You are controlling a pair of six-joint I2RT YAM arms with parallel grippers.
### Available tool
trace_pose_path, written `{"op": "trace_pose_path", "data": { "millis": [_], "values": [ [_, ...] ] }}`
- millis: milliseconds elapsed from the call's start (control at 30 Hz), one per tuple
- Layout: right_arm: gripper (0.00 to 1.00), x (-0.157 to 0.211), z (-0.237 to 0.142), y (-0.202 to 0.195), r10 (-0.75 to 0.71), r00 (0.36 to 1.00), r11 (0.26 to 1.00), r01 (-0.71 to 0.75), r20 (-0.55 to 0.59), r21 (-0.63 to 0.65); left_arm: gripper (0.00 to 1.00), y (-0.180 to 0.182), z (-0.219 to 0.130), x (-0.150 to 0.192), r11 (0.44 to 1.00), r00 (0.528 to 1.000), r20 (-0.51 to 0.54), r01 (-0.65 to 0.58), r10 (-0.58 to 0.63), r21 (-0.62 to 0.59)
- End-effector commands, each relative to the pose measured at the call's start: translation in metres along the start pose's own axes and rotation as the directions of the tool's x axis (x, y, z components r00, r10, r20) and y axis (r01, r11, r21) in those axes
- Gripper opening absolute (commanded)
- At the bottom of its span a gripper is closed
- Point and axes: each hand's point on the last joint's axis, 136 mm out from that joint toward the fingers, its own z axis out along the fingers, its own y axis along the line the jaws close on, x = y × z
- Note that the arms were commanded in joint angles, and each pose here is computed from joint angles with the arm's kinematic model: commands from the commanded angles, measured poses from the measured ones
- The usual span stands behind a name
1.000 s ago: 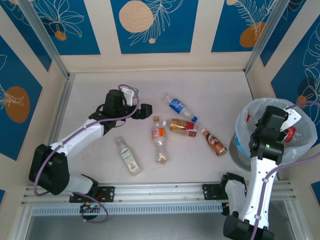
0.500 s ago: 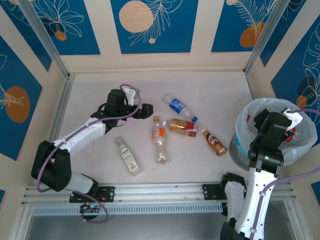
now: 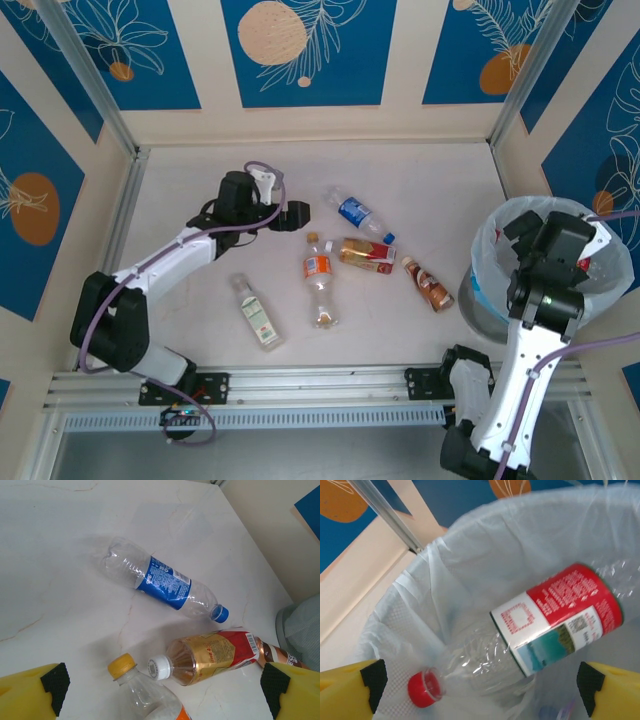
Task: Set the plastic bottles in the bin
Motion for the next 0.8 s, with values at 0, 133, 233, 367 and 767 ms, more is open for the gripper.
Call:
{"op": "trace_pose_path", "data": {
  "millis": [0, 133, 233, 367, 767],
  "values": [
    [1.0, 0.01, 0.001, -0.001, 0.232, 0.967, 0.972, -0.226, -0.106, 0.063, 0.99, -0.009, 0.001, -0.007, 0.999, 1.0, 0.001, -0.021, 0.021, 0.039],
    [0.99, 0.007, 0.003, -0.019, 0.395, 0.913, 0.899, -0.363, -0.096, 0.246, 0.99, -0.006, 0.001, -0.004, 0.999, 1.0, 0.001, -0.028, 0.028, 0.025],
    [1.0, 0.008, 0.009, -0.03, 0.482, 0.871, 0.834, -0.424, -0.091, 0.353, 0.99, -0.004, 0.001, -0.003, 0.999, 1.0, -0.003, -0.027, 0.027, 0.019],
    [1.0, 0.013, 0.023, -0.043, 0.6, 0.797, 0.737, -0.524, -0.059, 0.427, 0.99, -0.005, 0.004, -0.003, 0.999, 1.0, -0.011, -0.028, 0.028, 0.025],
    [0.94, 0.022, 0.081, -0.061, 0.716, 0.695, 0.649, -0.629, -0.063, 0.428, 0.99, -0.003, 0.008, -0.002, 1.0, 1.0, -0.024, -0.011, 0.012, 0.02]
  ]
}}
